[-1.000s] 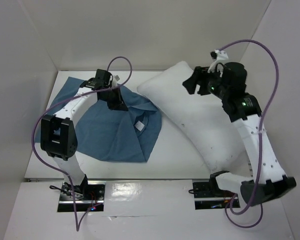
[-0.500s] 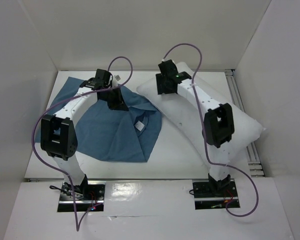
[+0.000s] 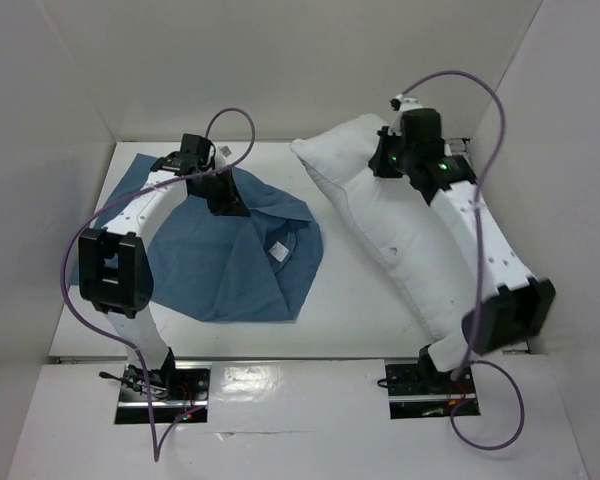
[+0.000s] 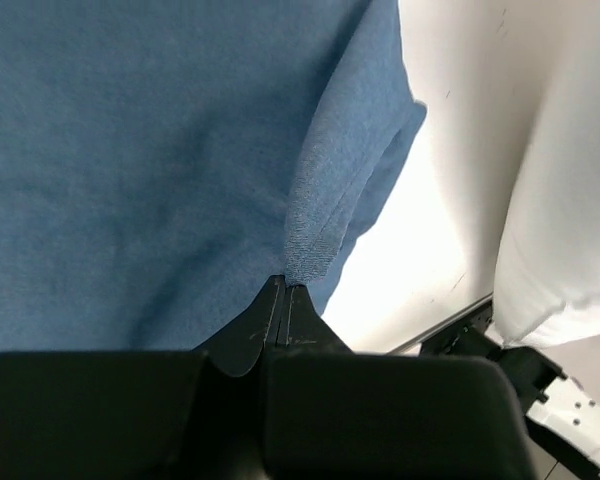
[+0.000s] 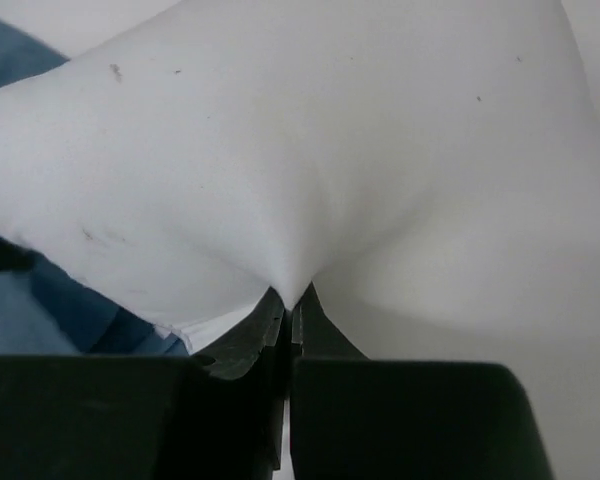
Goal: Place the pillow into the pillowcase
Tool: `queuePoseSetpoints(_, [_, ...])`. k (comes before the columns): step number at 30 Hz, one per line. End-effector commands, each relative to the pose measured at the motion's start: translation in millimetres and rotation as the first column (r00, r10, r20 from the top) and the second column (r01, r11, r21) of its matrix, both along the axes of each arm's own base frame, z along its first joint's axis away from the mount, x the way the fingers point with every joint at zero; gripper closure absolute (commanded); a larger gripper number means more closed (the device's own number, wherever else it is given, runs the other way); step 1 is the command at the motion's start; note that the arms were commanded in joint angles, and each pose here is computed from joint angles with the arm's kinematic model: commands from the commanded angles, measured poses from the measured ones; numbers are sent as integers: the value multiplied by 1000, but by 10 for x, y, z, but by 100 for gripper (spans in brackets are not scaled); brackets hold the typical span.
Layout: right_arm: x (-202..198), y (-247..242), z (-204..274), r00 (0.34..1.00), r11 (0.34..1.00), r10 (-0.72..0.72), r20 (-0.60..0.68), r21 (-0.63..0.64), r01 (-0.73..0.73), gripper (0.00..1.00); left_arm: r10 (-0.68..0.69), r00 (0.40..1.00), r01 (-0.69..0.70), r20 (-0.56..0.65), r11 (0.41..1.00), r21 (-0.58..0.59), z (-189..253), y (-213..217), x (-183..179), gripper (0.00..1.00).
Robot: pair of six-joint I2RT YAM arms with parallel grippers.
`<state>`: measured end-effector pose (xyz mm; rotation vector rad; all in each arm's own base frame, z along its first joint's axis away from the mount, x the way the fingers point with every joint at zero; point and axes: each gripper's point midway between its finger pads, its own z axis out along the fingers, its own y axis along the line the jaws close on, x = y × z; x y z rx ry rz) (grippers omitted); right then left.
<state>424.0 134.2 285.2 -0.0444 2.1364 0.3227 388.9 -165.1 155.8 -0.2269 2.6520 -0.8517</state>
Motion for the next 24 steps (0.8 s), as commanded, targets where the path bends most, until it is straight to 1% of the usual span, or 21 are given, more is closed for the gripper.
queuePoseSetpoints(1, [-684,435,669,909,922,354,220,81,-379,100,-4,998,5,58,1000,-19,158,88,207,100])
queuePoseSetpoints(2, [-915,565,713,858,866,455,239,107,-489,100,1,998,1,67,1000,-27,201,111,235,100])
queuePoseSetpoints(4, [-1170,607,708,813,819,528,245,105,-564,100,13,998,-10,67,999,-39,227,162,320,100])
queuePoseSetpoints(5, [-1366,635,598,791,783,581,194,134,-608,100,11,998,-8,68,999,-49,216,197,369,100])
queuePoseSetpoints(6, [-1466,635,586,784,771,595,176,150,-619,100,7,997,-3,72,998,-57,263,184,370,100])
queuePoseSetpoints(7, [-1569,686,480,761,744,633,144,159,-649,100,13,997,-8,77,998,-66,283,218,425,100])
queuePoseSetpoints(8, [-1724,698,329,752,730,654,77,196,-655,100,26,997,-20,77,998,-66,283,271,443,100])
queuePoseSetpoints(10, [-1910,768,200,726,705,687,31,215,-676,100,33,994,-26,101,997,-76,367,309,519,100])
queuePoseSetpoints(11, [-2004,765,140,719,699,695,15,222,-680,100,48,995,-42,87,996,-75,355,377,513,100])
queuePoseSetpoints(12, [-2040,740,95,728,709,685,-6,231,-666,100,58,994,-51,96,996,-75,386,418,540,100])
queuePoseSetpoints(13, [-2101,752,99,720,702,694,-11,233,-673,100,60,994,-52,95,995,-86,399,440,542,100])
queuePoseSetpoints(15, [-2221,733,-28,711,701,700,-68,253,-666,100,71,993,-62,95,994,-94,408,496,554,100])
queuePoseSetpoints(18, [-2249,678,-141,728,728,676,-112,254,-637,100,76,990,-64,121,992,-106,513,569,547,100])
queuePoseSetpoints(19, [-2195,637,-172,756,760,643,-127,235,-606,100,76,990,-64,121,992,-106,513,569,547,100])
queuePoseSetpoints(20, [-2139,639,-109,772,769,628,-94,223,-599,100,64,990,-51,124,993,-108,516,560,509,100])
queuePoseSetpoints(21, [-2098,633,-98,784,780,614,-87,216,-587,100,64,988,-49,137,993,-108,573,559,495,100])
queuePoseSetpoints(24, [-2005,675,14,790,779,611,-55,216,-588,100,49,992,-35,118,992,-118,548,536,367,100])
